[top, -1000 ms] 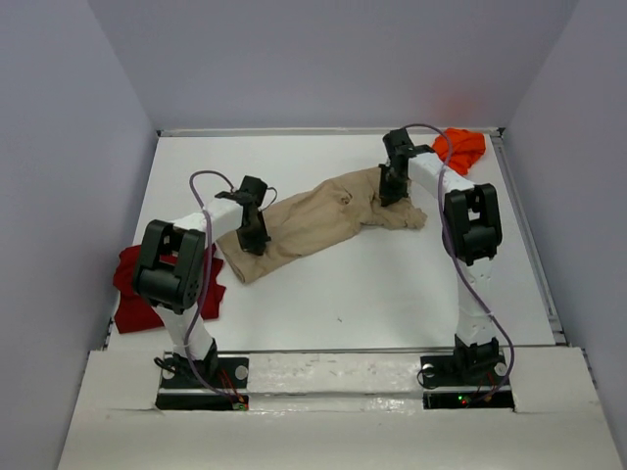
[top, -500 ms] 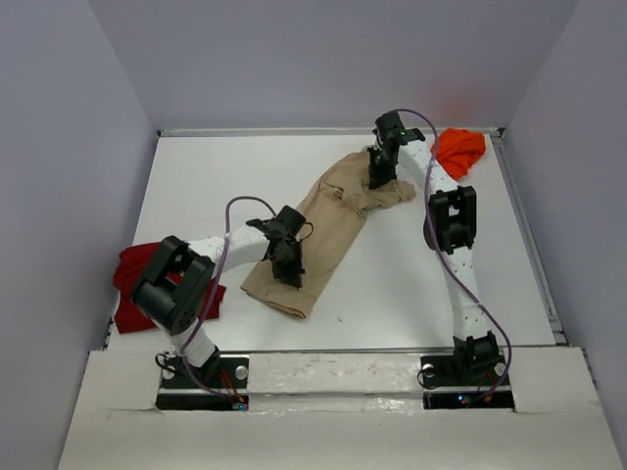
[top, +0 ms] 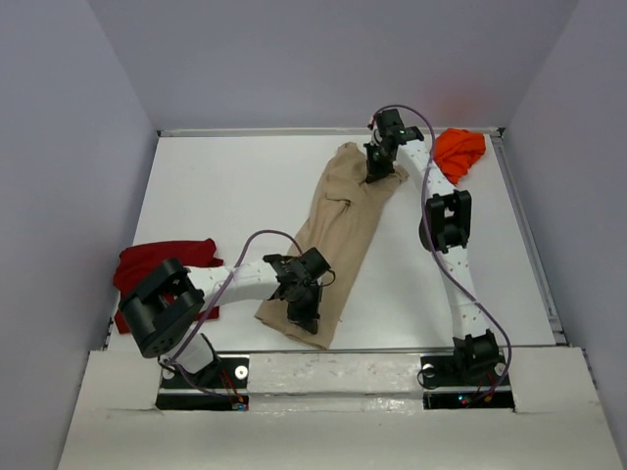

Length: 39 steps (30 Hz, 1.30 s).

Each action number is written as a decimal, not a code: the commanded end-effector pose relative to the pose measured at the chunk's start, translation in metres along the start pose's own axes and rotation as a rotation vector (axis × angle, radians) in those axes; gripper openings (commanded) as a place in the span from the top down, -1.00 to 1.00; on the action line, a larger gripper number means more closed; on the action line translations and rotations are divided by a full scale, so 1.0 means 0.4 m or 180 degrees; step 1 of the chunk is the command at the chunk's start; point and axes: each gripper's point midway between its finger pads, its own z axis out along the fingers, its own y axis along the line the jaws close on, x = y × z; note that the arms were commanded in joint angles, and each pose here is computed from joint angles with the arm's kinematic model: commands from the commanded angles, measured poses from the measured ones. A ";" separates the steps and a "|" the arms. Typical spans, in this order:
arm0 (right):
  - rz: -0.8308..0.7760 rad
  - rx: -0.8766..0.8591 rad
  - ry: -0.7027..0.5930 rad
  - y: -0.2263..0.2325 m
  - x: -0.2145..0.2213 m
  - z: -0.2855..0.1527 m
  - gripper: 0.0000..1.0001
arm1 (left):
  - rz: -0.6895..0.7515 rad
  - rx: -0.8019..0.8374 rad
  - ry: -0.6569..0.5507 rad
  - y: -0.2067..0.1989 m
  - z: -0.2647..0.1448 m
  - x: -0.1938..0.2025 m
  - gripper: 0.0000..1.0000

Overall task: Fold and stack the t-shirts
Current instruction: Rotate the tshirt 90 degrees

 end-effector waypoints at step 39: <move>0.0020 0.0151 -0.0949 0.106 -0.047 -0.474 1.00 | 0.0300 -0.0748 -0.2189 -0.065 -0.465 -0.745 1.00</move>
